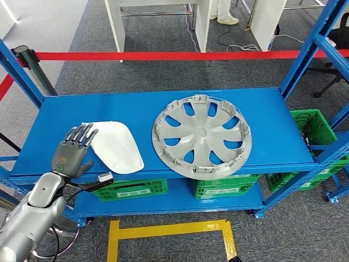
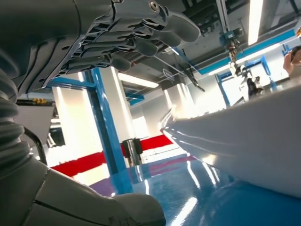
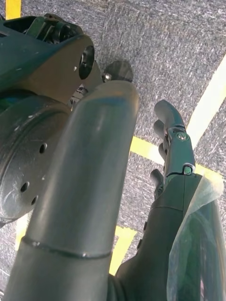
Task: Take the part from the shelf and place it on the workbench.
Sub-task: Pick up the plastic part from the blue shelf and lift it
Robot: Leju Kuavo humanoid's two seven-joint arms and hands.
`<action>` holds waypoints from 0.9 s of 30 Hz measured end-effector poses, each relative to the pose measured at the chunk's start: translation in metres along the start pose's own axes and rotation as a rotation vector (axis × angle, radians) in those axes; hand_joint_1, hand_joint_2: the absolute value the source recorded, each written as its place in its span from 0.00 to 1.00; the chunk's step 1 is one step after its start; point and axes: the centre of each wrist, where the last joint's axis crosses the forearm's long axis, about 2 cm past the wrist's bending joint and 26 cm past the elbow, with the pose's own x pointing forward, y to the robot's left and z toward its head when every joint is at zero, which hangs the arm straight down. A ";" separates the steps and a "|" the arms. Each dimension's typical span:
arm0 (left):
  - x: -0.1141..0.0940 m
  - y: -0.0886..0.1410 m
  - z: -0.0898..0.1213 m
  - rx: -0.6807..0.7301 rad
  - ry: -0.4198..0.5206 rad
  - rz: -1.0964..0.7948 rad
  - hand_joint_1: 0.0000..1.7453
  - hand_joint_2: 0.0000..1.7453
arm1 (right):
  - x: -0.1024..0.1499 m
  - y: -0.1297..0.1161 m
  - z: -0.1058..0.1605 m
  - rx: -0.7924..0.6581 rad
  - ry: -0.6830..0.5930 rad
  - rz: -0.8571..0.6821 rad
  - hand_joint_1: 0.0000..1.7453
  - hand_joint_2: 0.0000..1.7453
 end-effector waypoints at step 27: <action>-0.015 0.005 -0.006 -0.175 -0.016 0.461 0.00 1.00 | 0.004 -0.001 -0.001 0.014 -0.016 0.002 0.00 0.00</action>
